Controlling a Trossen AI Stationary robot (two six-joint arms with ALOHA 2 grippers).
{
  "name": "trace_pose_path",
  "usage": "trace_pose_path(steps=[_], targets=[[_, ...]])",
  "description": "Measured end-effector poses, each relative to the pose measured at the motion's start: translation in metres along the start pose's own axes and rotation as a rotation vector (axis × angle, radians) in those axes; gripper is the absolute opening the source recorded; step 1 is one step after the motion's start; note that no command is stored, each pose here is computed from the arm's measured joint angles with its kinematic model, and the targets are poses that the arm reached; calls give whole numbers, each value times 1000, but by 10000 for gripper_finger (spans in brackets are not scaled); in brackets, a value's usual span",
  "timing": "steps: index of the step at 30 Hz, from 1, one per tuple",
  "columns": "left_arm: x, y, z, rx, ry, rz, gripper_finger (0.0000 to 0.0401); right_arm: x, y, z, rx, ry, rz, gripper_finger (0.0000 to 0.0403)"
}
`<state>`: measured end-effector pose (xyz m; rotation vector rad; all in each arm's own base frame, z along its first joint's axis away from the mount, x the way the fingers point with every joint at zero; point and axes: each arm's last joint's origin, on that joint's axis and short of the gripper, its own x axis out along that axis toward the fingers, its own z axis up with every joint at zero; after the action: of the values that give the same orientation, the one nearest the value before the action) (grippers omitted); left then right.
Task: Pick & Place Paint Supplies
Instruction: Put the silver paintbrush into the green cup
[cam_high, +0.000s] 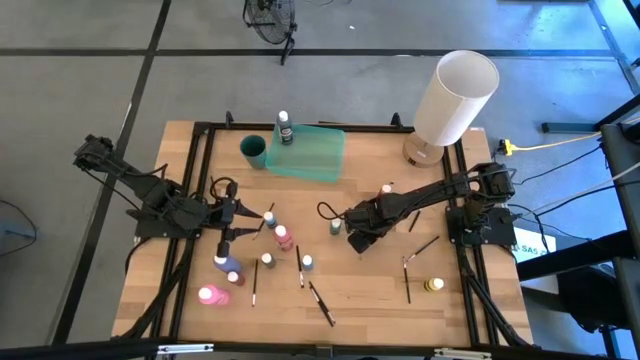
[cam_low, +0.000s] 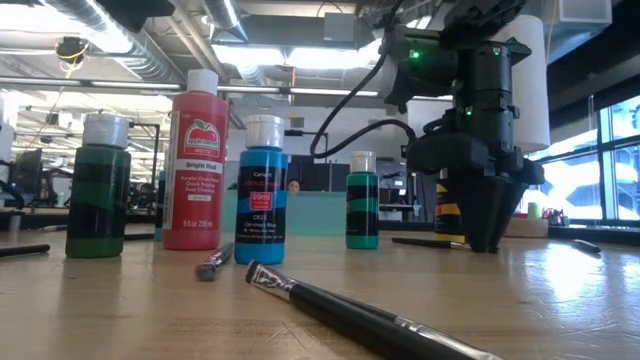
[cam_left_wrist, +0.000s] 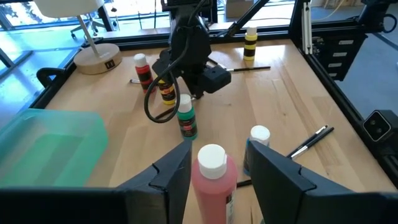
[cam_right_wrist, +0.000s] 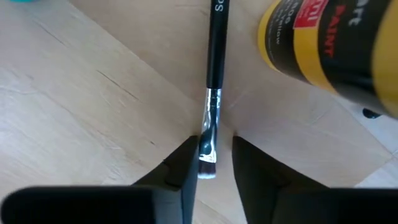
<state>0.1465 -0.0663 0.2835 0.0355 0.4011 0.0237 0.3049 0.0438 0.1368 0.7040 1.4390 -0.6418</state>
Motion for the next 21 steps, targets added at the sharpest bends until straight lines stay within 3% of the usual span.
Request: trace_pose_path(steps=[10,21], targets=[[0,0,-2,-8,18,4,152,0,2,0,-35,3,20,30],[0,0,-2,-8,18,5,151,-1,4,2,-50,-6,48,5]])
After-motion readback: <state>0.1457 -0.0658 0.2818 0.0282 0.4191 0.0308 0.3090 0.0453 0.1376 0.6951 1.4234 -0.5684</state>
